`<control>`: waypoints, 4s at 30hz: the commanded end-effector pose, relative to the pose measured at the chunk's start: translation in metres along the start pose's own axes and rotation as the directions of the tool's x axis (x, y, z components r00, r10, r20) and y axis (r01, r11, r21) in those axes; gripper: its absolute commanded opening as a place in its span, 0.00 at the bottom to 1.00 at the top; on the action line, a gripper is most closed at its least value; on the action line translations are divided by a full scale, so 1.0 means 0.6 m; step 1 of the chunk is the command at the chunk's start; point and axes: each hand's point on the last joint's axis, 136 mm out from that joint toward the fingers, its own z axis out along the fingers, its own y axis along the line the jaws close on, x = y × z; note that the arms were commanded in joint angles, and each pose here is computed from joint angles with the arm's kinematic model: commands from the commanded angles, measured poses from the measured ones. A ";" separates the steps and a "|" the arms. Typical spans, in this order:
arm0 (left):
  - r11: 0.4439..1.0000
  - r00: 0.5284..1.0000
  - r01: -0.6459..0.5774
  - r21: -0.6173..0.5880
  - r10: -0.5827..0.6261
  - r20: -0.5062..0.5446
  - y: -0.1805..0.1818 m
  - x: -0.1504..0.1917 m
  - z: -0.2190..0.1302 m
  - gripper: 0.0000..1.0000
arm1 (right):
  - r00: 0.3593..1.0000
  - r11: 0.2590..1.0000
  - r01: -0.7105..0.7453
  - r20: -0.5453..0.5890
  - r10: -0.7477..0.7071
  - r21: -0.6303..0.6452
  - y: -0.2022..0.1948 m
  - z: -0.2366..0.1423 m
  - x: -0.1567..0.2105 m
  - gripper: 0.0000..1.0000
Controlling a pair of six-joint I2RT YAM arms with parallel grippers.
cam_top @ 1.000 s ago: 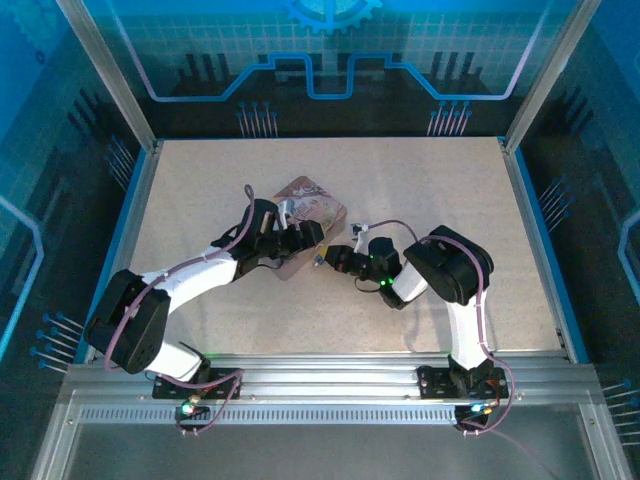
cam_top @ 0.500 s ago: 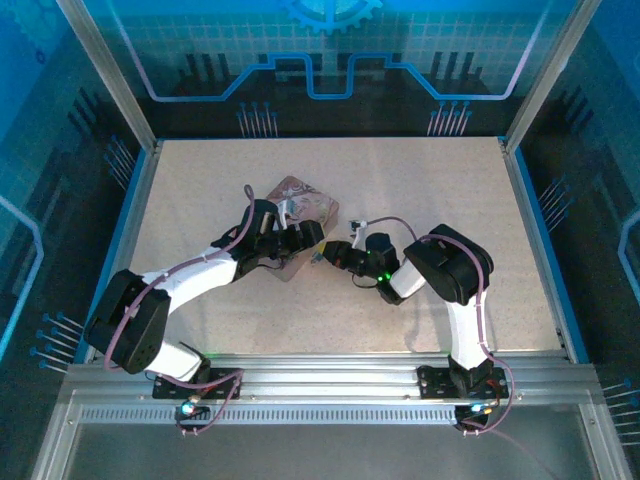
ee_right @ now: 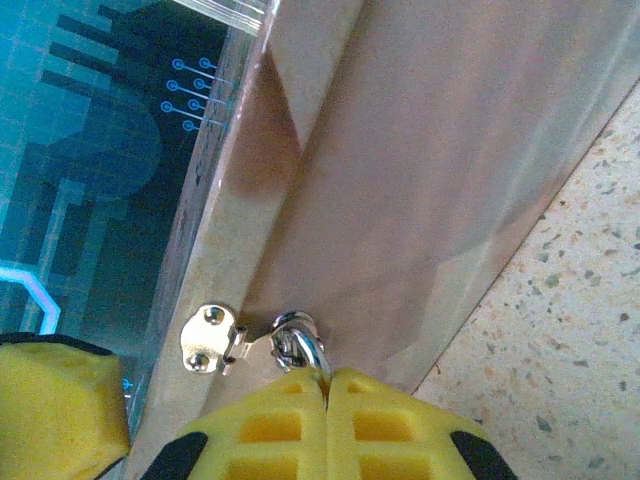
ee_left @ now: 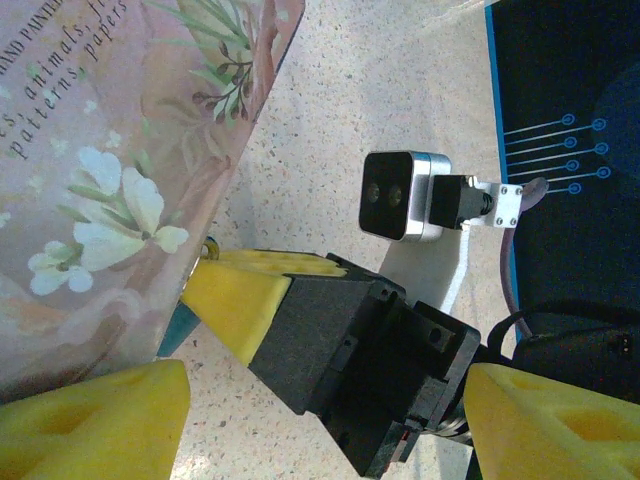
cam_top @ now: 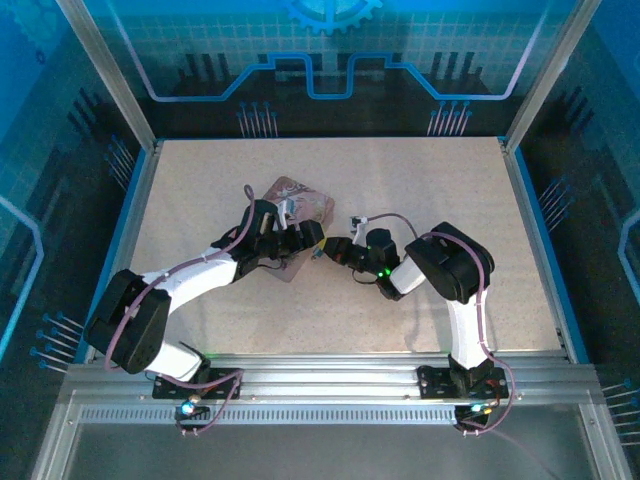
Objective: Unlock the padlock with the key
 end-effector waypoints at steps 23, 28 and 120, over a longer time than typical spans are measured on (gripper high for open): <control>0.994 0.999 0.049 -0.101 -0.051 -0.017 0.029 0.019 -0.057 0.80 | 0.985 0.990 0.134 0.103 -0.138 0.040 0.027 -0.055 -0.067 0.06; 0.995 0.998 0.029 -0.100 -0.024 0.052 0.024 -0.001 -0.094 0.86 | 0.977 0.978 0.202 0.052 -0.205 0.053 0.050 -0.077 -0.057 0.06; 0.906 0.869 0.055 -0.419 0.164 0.468 0.140 -0.101 -0.289 0.99 | 0.860 0.769 0.503 -0.319 -0.399 0.394 0.025 -0.316 -0.021 0.36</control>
